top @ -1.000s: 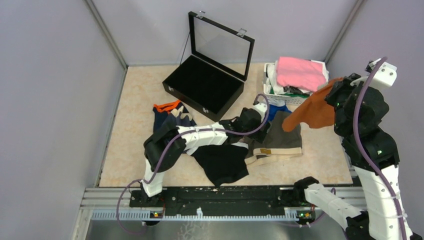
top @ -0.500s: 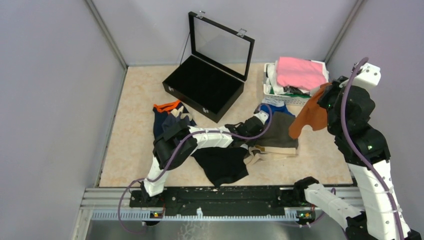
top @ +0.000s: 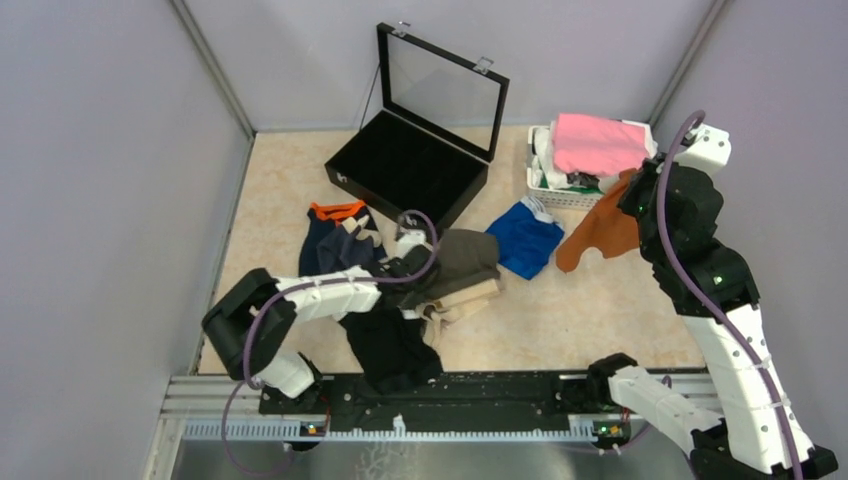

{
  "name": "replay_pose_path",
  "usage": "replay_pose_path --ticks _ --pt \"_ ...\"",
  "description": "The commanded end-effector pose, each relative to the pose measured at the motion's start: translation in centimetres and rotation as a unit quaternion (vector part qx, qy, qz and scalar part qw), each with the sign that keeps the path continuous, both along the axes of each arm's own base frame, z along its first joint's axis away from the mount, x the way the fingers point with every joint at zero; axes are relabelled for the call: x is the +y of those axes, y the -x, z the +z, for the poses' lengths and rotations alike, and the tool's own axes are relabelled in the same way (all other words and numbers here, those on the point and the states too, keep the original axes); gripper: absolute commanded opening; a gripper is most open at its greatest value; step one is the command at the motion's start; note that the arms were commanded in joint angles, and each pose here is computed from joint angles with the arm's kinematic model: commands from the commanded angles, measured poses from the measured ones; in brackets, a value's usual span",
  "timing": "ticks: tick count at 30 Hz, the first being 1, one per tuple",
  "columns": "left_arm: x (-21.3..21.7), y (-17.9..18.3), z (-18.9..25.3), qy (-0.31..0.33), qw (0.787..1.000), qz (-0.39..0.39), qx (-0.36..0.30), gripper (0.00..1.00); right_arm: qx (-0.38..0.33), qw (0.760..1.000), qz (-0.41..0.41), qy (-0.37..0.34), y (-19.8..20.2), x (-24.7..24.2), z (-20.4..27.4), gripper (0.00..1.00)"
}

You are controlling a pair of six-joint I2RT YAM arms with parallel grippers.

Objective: Roll the underwear
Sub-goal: Move the underwear to the corner of the board.

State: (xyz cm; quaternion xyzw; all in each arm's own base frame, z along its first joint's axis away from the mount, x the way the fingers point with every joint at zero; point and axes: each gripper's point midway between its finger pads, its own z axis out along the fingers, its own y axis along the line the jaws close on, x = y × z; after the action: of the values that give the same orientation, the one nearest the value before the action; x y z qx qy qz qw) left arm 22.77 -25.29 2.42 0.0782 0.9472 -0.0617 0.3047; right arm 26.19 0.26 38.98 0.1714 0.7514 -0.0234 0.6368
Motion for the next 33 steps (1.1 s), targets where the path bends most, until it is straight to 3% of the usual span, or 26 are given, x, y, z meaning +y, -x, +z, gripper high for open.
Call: replay_pose_path --ticks 1,9,17,20,26,28,33 --pt "8.1 -0.4 -1.6 -0.006 0.991 0.123 0.046 0.03 -0.024 0.999 0.015 -0.02 -0.9 0.9 0.9 0.0" --pt "17.2 -7.2 0.5 -0.008 0.964 0.266 0.004 0.0 -0.023 0.999 0.025 -0.018 -1.1 1.2 1.1 0.0" --pt "23.6 -13.4 2.2 0.05 0.93 0.363 -0.014 0.0 -0.019 0.999 0.043 -0.022 -0.8 1.8 1.0 0.0" --pt "22.5 -14.4 4.1 0.089 0.936 0.34 -0.031 0.18 -0.019 0.999 0.046 -0.021 -0.7 1.8 1.1 0.0" --pt "22.2 -12.4 10.4 0.116 0.937 0.319 -0.084 0.75 -0.02 0.998 0.049 -0.026 -0.5 1.9 0.6 0.0" --pt "22.1 -11.0 12.4 0.124 0.937 0.311 -0.096 0.85 -0.016 0.998 0.052 -0.029 -0.6 2.1 0.0 0.0" --pt "22.3 -5.9 13.7 0.141 0.928 0.338 -0.071 0.89 -0.009 0.998 0.057 -0.037 -0.8 2.5 -1.2 0.0"
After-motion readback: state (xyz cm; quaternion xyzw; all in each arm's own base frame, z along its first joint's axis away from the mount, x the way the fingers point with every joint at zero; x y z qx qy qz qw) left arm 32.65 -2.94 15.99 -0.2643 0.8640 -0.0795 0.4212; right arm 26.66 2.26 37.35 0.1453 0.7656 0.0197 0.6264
